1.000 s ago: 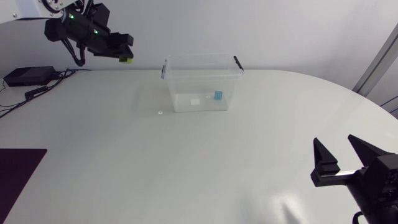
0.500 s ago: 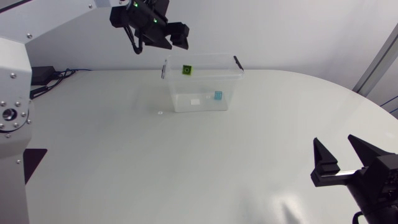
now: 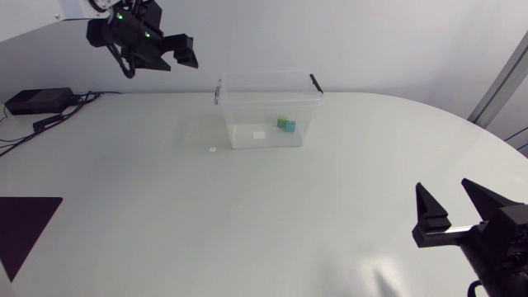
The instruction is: Place the duplo bricks in the container
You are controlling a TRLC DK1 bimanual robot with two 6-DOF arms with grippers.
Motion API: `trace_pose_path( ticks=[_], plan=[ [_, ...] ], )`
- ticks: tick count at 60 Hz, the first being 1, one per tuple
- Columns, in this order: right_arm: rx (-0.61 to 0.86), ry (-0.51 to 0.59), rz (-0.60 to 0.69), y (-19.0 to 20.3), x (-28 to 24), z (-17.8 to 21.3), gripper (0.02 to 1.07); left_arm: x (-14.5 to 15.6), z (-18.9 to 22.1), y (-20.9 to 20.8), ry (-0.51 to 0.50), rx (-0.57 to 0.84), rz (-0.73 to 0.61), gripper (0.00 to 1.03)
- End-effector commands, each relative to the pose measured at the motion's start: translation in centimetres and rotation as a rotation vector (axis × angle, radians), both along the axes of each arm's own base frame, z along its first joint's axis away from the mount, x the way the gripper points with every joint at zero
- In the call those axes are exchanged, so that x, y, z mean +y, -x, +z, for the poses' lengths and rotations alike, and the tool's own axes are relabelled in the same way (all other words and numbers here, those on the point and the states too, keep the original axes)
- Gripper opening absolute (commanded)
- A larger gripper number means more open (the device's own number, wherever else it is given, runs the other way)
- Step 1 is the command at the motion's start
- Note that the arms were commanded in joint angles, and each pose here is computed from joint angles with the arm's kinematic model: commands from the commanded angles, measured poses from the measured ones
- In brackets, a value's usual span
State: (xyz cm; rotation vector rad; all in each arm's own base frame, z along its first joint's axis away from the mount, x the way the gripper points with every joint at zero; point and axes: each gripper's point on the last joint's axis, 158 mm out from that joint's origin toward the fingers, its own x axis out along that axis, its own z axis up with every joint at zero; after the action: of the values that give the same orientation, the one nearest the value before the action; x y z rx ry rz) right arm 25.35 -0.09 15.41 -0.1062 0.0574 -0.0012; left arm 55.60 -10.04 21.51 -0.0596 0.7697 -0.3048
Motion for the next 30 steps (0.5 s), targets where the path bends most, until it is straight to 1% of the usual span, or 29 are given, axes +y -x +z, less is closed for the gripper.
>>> trace_pose_path(
  ticks=[1, 7, 15, 30],
  plan=[
    [0.004, 0.013, 0.010, -0.1, 0.2, -0.6, 1.02, 2.0, 1.5, 1.9, -0.006, -0.045, 0.020, 1.00],
    [0.004, 0.013, 0.010, -0.1, 0.2, -0.6, 1.02, 3.8, 1.7, 3.6, -0.019, -0.076, 0.038, 1.00],
    [0.006, 0.013, 0.010, 0.0, 0.2, -0.7, 1.02, 5.4, 2.3, 6.2, -0.051, -0.168, 0.060, 1.00],
    [0.006, 0.013, 0.010, 0.0, 0.2, -0.7, 1.02, 10.1, 2.1, 11.9, -0.108, -0.342, 0.157, 1.00]
  ],
)
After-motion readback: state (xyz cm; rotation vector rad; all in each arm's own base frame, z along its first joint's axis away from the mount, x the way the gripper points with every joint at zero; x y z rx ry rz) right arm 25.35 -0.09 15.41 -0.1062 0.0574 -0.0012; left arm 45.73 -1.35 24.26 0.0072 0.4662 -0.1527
